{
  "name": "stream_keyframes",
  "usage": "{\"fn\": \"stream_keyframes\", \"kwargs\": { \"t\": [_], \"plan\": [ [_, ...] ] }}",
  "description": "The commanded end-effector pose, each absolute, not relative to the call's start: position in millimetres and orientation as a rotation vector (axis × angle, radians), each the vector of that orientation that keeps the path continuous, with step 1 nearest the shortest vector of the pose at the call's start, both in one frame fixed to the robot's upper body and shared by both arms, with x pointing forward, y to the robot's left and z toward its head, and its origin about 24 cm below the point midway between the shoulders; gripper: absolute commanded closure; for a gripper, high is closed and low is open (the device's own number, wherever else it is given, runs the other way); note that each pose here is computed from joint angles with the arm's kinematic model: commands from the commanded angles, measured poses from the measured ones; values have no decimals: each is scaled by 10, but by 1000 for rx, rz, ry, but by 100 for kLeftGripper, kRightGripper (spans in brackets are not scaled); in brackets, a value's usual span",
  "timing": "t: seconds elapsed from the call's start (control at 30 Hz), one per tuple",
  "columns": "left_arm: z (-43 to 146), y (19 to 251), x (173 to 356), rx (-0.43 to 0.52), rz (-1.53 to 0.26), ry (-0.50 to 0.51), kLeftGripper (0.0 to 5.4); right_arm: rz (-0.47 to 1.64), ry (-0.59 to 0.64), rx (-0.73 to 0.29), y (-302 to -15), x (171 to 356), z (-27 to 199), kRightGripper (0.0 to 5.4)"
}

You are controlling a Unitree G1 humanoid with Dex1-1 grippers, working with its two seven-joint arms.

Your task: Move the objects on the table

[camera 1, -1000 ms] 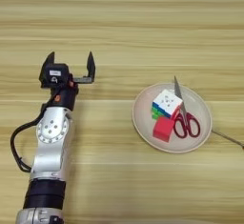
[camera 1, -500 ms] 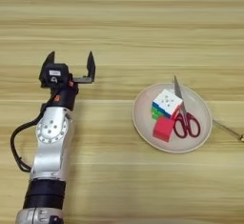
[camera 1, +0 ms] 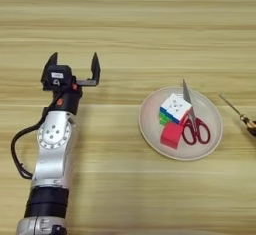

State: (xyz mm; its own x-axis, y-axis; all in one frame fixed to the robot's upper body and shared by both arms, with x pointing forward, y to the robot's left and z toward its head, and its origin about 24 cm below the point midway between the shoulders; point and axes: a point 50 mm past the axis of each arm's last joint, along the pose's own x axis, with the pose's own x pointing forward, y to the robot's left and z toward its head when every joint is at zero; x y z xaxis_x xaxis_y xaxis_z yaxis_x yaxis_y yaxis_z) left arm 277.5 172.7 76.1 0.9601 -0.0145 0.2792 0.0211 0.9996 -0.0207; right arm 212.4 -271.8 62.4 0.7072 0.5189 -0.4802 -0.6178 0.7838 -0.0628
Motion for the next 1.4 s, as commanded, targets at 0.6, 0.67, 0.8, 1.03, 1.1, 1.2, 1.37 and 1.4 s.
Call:
{"fn": "stream_keyframes", "kwargs": {
  "t": [0.6, 0.67, 0.8, 1.03, 1.1, 1.2, 1.37, 1.4],
  "plan": [
    [846, 1749, 2802, -43, -30, -327, 0, 273, 445, -189, -2458, 2456, 330, 454],
    [851, 1754, 2799, -43, -30, -328, 0, 275, 452, -189, -2446, 2451, 322, 456],
    [857, 1760, 2801, -42, -31, -329, 0, 301, 461, -173, -2382, 2414, 302, 456],
    [859, 1750, 2809, -43, -33, -331, 0, 339, 459, -174, -2313, 2391, 324, 409],
    [857, 1750, 2810, -42, -31, -330, 0, 344, 454, -174, -2304, 2389, 341, 382],
    [856, 1752, 2811, -42, -30, -331, 0, 349, 437, -176, -2290, 2393, 392, 343],
    [856, 1754, 2815, -42, -29, -331, 0, 347, 362, -203, -2260, 2406, 595, 276],
    [855, 1756, 2815, -41, -29, -330, 0, 348, 346, -212, -2252, 2406, 639, 268]
  ]
}}
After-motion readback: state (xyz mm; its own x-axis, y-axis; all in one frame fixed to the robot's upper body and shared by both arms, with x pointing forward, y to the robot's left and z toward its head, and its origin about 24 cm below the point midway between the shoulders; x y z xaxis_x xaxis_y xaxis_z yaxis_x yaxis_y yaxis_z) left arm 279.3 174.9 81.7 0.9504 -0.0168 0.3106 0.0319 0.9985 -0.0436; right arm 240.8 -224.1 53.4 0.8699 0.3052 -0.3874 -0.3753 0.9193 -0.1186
